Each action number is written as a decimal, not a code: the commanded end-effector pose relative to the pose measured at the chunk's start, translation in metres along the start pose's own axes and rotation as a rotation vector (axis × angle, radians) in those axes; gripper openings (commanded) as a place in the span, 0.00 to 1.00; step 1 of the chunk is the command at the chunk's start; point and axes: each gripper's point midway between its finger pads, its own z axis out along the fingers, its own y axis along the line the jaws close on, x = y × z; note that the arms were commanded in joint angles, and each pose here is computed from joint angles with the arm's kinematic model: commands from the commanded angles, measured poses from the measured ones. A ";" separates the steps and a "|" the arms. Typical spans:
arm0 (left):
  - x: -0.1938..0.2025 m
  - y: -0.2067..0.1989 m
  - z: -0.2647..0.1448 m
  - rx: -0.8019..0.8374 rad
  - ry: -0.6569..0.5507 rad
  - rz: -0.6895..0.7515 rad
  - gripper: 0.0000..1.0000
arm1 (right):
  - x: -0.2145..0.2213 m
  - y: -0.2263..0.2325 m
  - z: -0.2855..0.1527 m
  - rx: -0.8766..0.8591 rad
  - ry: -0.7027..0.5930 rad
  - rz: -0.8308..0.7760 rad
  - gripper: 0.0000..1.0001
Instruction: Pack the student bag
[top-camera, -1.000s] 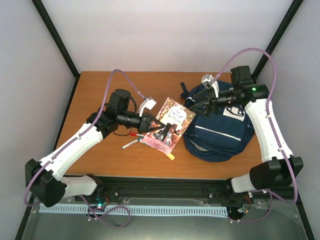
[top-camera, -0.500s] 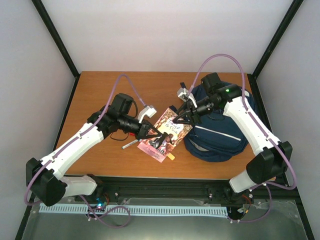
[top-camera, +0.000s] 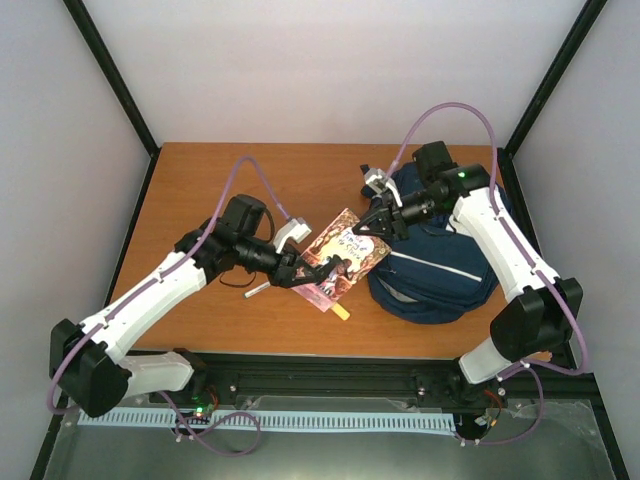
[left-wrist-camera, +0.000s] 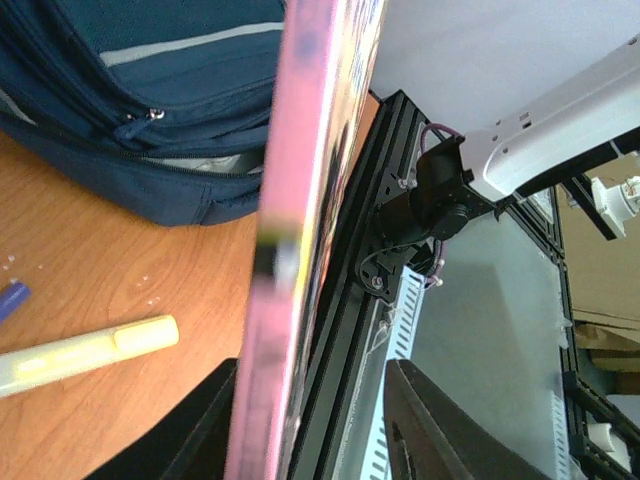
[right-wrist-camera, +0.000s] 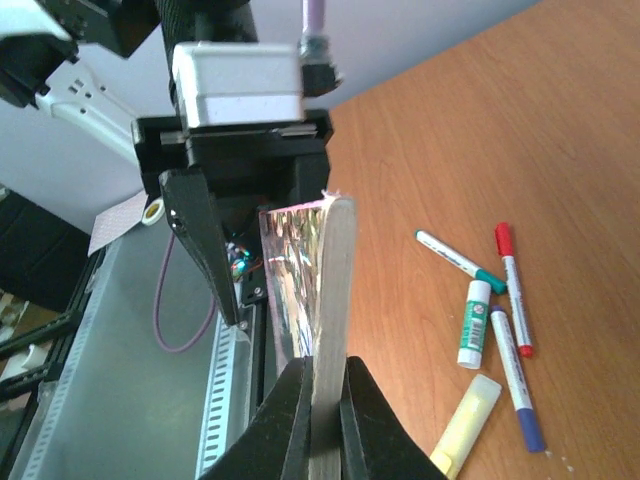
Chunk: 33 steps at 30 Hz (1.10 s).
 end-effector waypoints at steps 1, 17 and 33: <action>0.007 -0.012 -0.004 0.034 -0.015 0.012 0.36 | -0.018 -0.004 -0.019 0.013 -0.078 -0.028 0.03; 0.011 -0.023 -0.006 0.094 -0.037 0.007 0.07 | -0.006 -0.023 -0.016 0.045 -0.063 0.016 0.06; -0.017 0.026 0.008 -0.071 -0.184 -0.146 0.01 | 0.080 -0.084 -0.088 0.513 0.111 0.132 0.55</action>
